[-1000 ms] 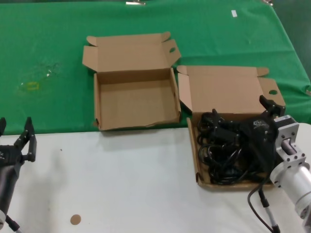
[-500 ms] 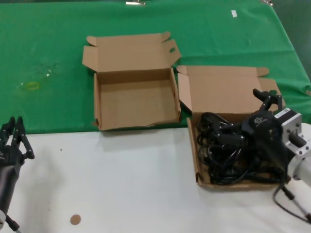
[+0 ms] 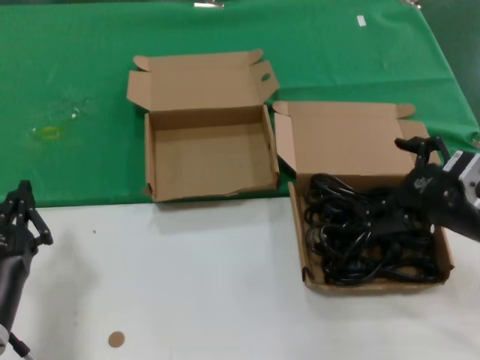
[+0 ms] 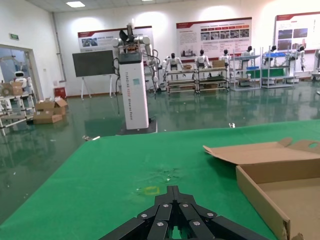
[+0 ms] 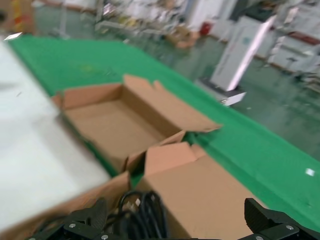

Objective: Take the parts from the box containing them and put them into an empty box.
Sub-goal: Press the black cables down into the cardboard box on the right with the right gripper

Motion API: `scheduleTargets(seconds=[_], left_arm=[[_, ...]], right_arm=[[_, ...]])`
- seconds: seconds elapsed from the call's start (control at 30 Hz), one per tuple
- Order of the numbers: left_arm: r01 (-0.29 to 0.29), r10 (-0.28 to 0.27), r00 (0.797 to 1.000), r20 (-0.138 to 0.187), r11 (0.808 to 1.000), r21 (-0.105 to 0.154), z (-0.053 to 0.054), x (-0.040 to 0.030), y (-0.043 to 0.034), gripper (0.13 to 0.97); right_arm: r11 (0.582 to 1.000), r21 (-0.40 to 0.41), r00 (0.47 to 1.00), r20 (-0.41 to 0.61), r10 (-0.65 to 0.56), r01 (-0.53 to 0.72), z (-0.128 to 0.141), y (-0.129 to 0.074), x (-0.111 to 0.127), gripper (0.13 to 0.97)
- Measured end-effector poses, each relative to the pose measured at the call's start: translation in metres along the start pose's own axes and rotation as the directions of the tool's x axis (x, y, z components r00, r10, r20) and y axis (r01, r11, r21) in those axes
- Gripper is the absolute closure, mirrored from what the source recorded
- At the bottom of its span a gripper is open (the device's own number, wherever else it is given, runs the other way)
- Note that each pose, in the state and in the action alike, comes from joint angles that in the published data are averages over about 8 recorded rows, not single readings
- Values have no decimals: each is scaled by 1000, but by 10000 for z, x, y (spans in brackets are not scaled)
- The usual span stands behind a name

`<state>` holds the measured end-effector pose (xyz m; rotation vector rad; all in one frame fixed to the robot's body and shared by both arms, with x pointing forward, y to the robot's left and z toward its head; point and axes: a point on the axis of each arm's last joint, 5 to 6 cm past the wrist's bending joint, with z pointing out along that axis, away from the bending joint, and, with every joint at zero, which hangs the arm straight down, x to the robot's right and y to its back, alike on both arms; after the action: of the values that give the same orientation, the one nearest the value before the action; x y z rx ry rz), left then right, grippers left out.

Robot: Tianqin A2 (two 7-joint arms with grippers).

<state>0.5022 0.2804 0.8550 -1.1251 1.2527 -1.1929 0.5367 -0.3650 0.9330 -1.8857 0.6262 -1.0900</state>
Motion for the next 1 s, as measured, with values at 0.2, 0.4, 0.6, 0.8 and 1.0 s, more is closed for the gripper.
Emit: scheduleTargets(seconds=[0.2, 0.4, 0.6, 0.8, 1.0], left_arm=[[0, 0, 1000, 0, 1000, 0, 0, 0, 0, 953], [0, 0, 1000, 0, 1000, 0, 0, 0, 0, 953], [0, 0, 1000, 0, 1000, 0, 0, 0, 0, 953], [0, 0, 1000, 0, 1000, 0, 0, 0, 0, 953], [0, 0, 1000, 0, 1000, 0, 0, 0, 0, 953]], right_arm=[[989, -60, 984, 122, -129, 137, -35, -39, 165, 130], [955, -86, 933, 257, -253, 282, -64, -92, 292, 130], [904, -92, 856, 374, -358, 418, -54, -164, 446, 130], [853, -100, 787, 451, -420, 513, 14, -195, 613, 130], [823, -100, 750, 482, -452, 559, 149, -204, 726, 133]])
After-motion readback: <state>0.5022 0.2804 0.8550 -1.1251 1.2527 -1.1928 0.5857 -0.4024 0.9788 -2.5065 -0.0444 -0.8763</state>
